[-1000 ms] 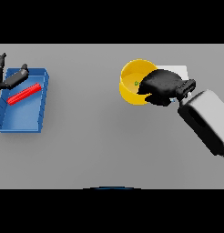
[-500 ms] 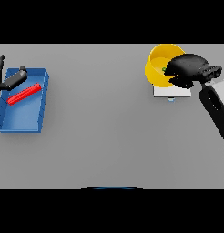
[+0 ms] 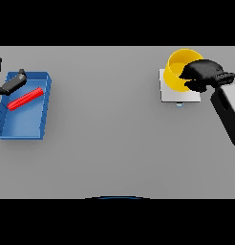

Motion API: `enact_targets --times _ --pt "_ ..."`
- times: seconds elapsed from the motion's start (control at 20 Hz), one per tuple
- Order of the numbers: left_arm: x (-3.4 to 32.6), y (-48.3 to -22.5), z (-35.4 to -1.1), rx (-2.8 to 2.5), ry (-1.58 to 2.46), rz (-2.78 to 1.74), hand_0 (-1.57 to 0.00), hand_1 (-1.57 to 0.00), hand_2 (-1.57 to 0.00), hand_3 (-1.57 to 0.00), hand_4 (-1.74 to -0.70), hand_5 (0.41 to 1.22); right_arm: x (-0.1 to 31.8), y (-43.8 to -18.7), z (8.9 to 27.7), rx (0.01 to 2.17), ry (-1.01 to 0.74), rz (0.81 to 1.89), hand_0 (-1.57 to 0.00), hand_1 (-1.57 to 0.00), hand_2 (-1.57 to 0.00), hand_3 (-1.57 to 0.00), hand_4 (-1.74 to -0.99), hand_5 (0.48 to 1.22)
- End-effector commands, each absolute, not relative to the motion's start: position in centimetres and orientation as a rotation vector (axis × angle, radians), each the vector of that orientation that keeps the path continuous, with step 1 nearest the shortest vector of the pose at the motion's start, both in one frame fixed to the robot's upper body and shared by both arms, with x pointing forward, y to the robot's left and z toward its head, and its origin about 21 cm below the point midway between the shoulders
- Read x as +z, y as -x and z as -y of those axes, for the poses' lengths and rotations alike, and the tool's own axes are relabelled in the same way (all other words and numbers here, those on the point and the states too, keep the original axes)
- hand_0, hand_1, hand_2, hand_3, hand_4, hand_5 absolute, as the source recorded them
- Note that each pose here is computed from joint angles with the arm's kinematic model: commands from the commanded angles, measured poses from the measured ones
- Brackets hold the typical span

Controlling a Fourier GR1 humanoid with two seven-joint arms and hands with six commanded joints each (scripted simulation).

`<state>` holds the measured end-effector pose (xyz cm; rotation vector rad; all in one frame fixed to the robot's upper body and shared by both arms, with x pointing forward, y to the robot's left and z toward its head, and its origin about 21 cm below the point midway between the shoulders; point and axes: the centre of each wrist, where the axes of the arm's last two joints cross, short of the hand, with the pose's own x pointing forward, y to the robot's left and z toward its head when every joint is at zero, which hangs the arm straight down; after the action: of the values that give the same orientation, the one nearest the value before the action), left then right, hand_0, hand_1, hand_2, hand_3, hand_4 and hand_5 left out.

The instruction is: Pick up the red beaker and tilt it to pour out 1 green nut into yellow bowl. Pick up the yellow bowl and place it on the metallic measuring scale.

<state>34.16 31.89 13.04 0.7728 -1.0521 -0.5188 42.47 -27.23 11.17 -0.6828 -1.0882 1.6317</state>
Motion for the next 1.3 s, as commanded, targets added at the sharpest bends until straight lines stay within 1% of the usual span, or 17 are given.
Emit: enact_targets --times 0.0,0.05,0.1,0.2,0.25,0.4,0.5,0.55,0.6,0.65,0.7,0.75,0.85,0.9,1.0,1.1,1.25 --pt "12.9 -34.2 -31.8 -0.515 -0.772 1.038 0.00 0.00 0.00 0.00 -0.81 0.749 10.9 -42.6 27.1 1.633 0.681 1.088 -1.57 -1.57 -1.57 -1.41 -1.724 1.221" --pt "12.9 -34.2 -32.0 -0.522 -0.777 1.037 0.00 0.00 0.00 0.00 -0.80 0.743 10.4 -42.7 27.1 1.631 0.682 1.086 -1.57 -1.56 -1.57 -1.43 -1.725 1.221" --pt "12.7 -34.1 -31.7 -0.526 -0.770 1.043 0.00 0.00 0.00 0.00 -0.80 0.737 9.8 -42.7 27.6 1.622 0.681 1.079 -1.57 -1.55 -1.57 -1.46 -1.726 1.221" --pt "13.0 -34.3 -32.1 -0.511 -0.773 1.048 0.00 0.00 0.00 0.00 -0.80 0.729 9.4 -43.0 27.5 1.606 0.694 1.060 -1.57 -1.50 -1.56 -1.50 -1.727 1.221" --pt "13.0 -34.5 -31.8 -0.515 -0.769 1.056 0.00 0.00 0.00 0.00 -0.80 0.725 9.0 -43.1 27.2 1.598 0.687 1.060 -1.57 -1.49 -1.57 -1.50 -1.727 1.221" --pt "13.2 -34.4 -31.4 -0.518 -0.767 1.061 0.00 0.00 0.00 0.00 -0.81 0.734 8.8 -43.4 27.7 1.593 0.675 1.059 -1.55 -1.42 -1.57 -1.48 -1.721 1.221" --pt "13.4 -34.7 -31.4 -0.518 -0.771 1.062 0.00 0.00 0.00 0.00 -0.81 0.740 8.8 -43.6 27.7 1.585 0.652 1.047 -1.54 -1.41 -1.57 -1.17 -1.728 1.221" --pt "12.9 -34.6 -31.6 -0.520 -0.769 1.051 0.00 0.00 0.00 0.00 -0.81 0.745 8.7 -43.6 27.7 1.579 0.635 1.043 -1.54 -1.44 -1.50 -1.02 -1.659 1.221" --pt "12.8 -34.8 -31.7 -0.519 -0.766 1.045 0.00 0.00 0.00 0.00 -0.81 0.745 8.6 -43.6 27.8 1.566 0.634 1.033 -1.52 -1.35 -1.35 -0.91 -1.596 1.134" --pt "12.5 -34.7 -31.7 -0.522 -0.759 1.038 0.00 0.00 0.00 0.00 -0.81 0.744 8.5 -43.6 27.9 1.559 0.634 1.028 -1.22 -1.08 -1.13 -0.82 -1.548 1.053" --pt "12.4 -34.8 -31.5 -0.521 -0.753 1.038 0.00 0.00 0.00 0.00 -0.81 0.744 9.0 -43.7 27.8 1.557 0.633 1.026 -0.98 -0.87 -0.95 -0.76 -1.504 0.983" --pt "12.3 -34.8 -31.4 -0.523 -0.754 1.036 0.00 0.00 0.00 0.00 -0.81 0.745 9.1 -43.8 27.9 1.562 0.622 1.022 -0.78 -0.69 -0.81 -0.71 -1.470 0.928" --pt "12.4 -34.8 -31.2 -0.533 -0.757 1.043 0.00 0.00 0.00 0.00 -0.81 0.740 8.8 -43.9 27.8 1.560 0.614 1.003 -0.50 -0.44 -0.60 -0.64 -1.425 0.851" --pt "12.4 -34.9 -31.4 -0.528 -0.768 1.042 0.00 0.00 0.00 0.00 -0.81 0.738 8.6 -43.9 28.0 1.569 0.607 1.004 -0.40 -0.35 -0.52 -0.60 -1.410 0.821" --pt "12.3 -35.2 -31.2 -0.517 -0.756 1.042 0.00 0.00 0.00 0.00 -0.81 0.739 8.3 -43.8 28.0 1.589 0.584 1.002 -0.25 -0.23 -0.39 -0.54 -1.385 0.780" --pt "12.6 -35.5 -31.4 -0.514 -0.762 1.040 0.00 0.00 0.00 0.00 -0.81 0.736 8.4 -43.9 28.0 1.615 0.587 0.998 -0.16 -0.14 -0.29 -0.47 -1.356 0.755" --pt "12.6 -35.5 -31.2 -0.510 -0.751 1.046 0.00 0.00 0.00 0.00 -0.82 0.733 8.5 -44.1 27.7 1.629 0.600 0.980 -0.08 -0.07 -0.17 -0.39 -1.325 0.737"
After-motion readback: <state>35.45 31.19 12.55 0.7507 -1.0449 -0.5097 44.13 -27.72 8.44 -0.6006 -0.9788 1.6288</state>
